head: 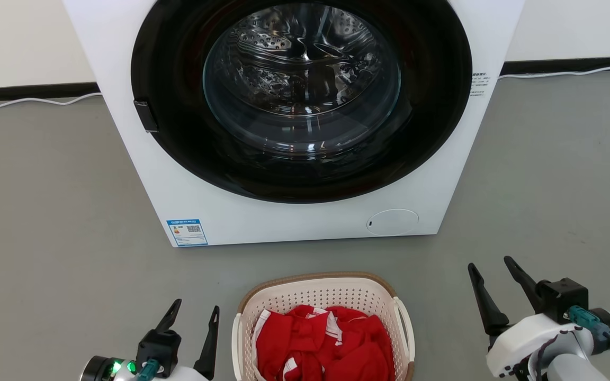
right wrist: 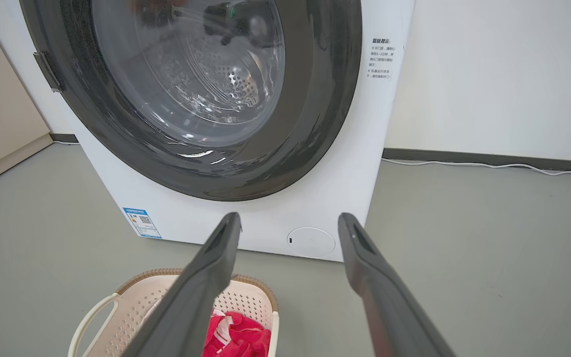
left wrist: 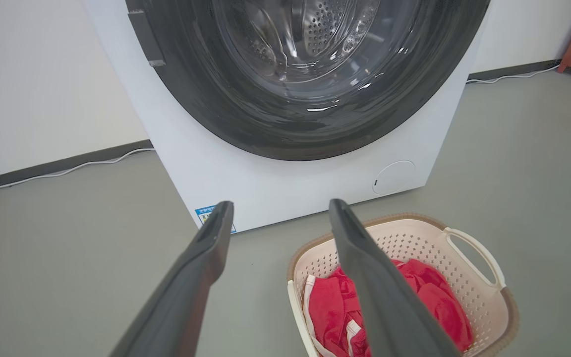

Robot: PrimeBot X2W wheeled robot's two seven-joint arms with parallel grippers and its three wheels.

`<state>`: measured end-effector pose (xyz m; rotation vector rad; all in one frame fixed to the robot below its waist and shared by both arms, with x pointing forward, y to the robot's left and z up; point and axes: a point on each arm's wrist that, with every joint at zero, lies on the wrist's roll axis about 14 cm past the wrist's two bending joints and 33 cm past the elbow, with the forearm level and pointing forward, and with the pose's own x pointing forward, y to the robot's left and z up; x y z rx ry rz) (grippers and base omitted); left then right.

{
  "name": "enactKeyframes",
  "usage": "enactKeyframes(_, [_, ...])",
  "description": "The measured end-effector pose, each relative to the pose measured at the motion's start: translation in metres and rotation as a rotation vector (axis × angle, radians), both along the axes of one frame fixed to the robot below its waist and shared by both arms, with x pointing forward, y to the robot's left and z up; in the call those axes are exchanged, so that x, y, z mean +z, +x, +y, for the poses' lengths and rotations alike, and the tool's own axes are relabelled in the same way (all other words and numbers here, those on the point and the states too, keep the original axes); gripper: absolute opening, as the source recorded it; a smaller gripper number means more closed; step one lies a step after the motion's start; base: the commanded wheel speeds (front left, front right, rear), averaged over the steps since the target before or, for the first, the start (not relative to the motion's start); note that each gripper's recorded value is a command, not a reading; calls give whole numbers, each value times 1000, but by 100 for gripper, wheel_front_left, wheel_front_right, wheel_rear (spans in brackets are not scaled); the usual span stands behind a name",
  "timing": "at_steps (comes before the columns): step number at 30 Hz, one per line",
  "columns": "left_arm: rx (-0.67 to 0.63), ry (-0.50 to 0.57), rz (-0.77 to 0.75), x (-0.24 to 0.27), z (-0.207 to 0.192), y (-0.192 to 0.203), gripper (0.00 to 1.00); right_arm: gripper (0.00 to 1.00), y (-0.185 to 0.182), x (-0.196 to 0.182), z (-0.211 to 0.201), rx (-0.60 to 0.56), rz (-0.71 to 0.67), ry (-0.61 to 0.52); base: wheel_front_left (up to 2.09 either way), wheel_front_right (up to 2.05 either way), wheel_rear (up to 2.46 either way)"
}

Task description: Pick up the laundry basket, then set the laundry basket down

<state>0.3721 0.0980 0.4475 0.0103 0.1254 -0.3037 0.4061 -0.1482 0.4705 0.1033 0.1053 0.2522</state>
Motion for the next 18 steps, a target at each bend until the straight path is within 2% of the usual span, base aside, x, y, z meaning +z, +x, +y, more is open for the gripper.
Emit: enactKeyframes(18, [5,6,21,-8,1,3,100,100,7,-7,-7,-18,13,-13,0,0,0])
